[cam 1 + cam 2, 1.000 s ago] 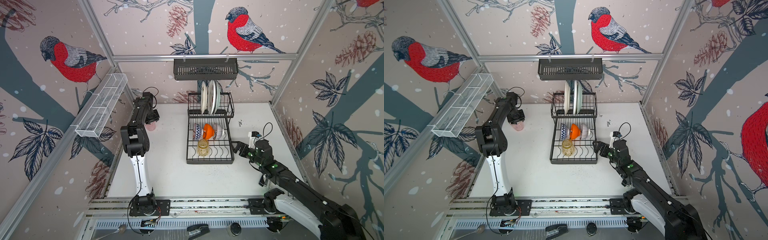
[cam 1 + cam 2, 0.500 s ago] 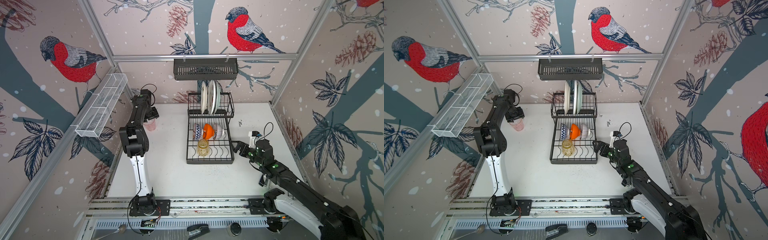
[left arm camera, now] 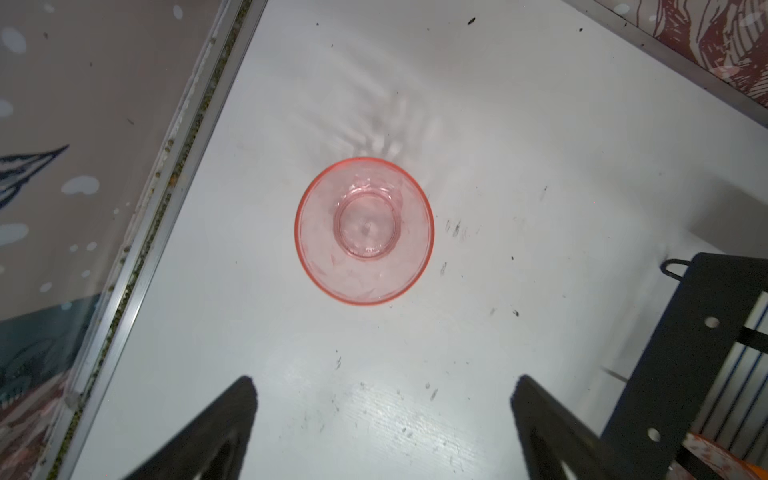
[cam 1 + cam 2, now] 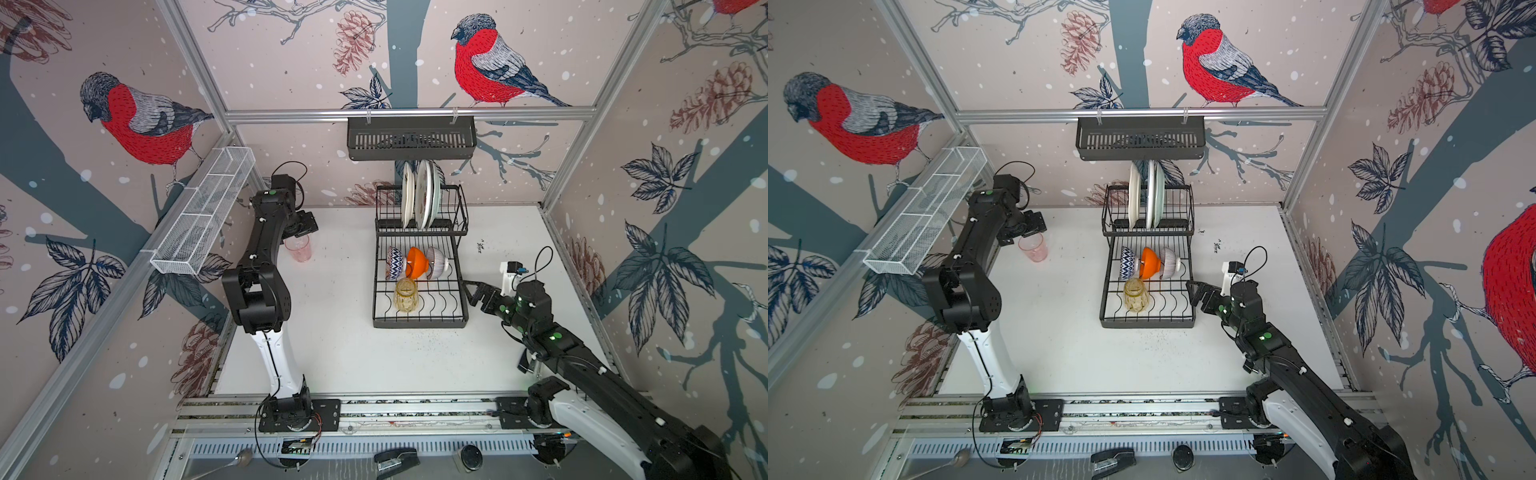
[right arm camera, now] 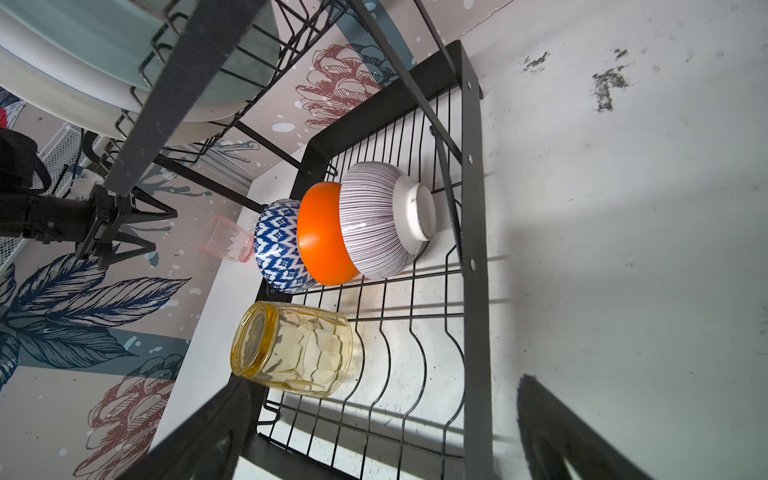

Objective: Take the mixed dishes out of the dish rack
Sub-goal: 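Carry the pink cup toward the table's far corner with the left gripper, then set the pink cup down upright and open the left gripper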

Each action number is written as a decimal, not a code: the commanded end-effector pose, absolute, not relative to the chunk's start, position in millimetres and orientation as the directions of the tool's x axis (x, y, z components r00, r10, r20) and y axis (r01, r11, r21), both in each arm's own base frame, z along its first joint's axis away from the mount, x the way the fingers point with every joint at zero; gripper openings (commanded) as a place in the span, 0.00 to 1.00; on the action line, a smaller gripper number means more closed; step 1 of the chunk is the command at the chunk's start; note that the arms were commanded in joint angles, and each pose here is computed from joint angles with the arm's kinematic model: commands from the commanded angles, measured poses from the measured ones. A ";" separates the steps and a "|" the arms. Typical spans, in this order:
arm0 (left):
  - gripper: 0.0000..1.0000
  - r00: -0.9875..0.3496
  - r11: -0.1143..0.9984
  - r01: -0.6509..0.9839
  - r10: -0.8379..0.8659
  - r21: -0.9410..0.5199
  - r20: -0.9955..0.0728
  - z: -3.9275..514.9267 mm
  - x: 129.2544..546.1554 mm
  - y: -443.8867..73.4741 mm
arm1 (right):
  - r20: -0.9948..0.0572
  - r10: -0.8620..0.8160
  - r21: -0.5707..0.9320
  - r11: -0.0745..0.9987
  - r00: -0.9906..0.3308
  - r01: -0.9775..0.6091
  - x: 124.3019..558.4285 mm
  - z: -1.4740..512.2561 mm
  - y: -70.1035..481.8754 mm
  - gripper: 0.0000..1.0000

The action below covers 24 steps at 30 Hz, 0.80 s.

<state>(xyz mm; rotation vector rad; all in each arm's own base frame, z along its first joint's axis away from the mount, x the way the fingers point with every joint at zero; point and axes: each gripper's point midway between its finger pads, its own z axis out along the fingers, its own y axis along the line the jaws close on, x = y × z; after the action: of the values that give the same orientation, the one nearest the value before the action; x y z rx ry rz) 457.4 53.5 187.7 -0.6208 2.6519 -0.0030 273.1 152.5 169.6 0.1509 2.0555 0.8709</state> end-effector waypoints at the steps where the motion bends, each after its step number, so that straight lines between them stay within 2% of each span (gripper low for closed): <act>1: 0.97 -0.788 0.904 -0.390 -0.426 -0.176 -0.445 203.9 450.8 41.8 | -0.696 0.384 0.612 0.758 -0.607 -0.223 271.6 169.1 152.6 0.99; 8: 0.97 -0.738 0.885 -0.327 -0.458 -0.332 -0.496 212.7 402.8 14.5 | -0.710 0.347 0.580 0.781 -0.612 -0.230 268.4 173.2 151.7 0.99; 13: 0.97 -0.719 0.863 -0.244 -0.467 -0.443 -0.515 210.1 383.6 -9.9 | -0.726 0.337 0.571 0.781 -0.599 -0.253 264.8 185.3 156.2 1.00; 18: 0.97 -0.719 0.919 -0.129 -0.346 -0.374 -0.603 224.3 380.2 -37.7 | -0.746 0.316 0.548 0.791 -0.586 -0.272 260.2 193.0 167.9 1.00; 24: 0.97 -0.693 0.884 0.007 -0.333 -0.468 -0.639 240.1 375.8 -63.6 | -0.750 0.288 0.533 0.796 -0.595 -0.287 258.0 196.2 188.3 1.00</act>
<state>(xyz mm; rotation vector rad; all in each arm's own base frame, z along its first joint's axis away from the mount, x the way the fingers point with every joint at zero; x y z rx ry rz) 368.8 -48.6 222.2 -0.3240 2.3656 -0.4743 253.0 188.8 191.5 -0.0203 2.0778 0.8290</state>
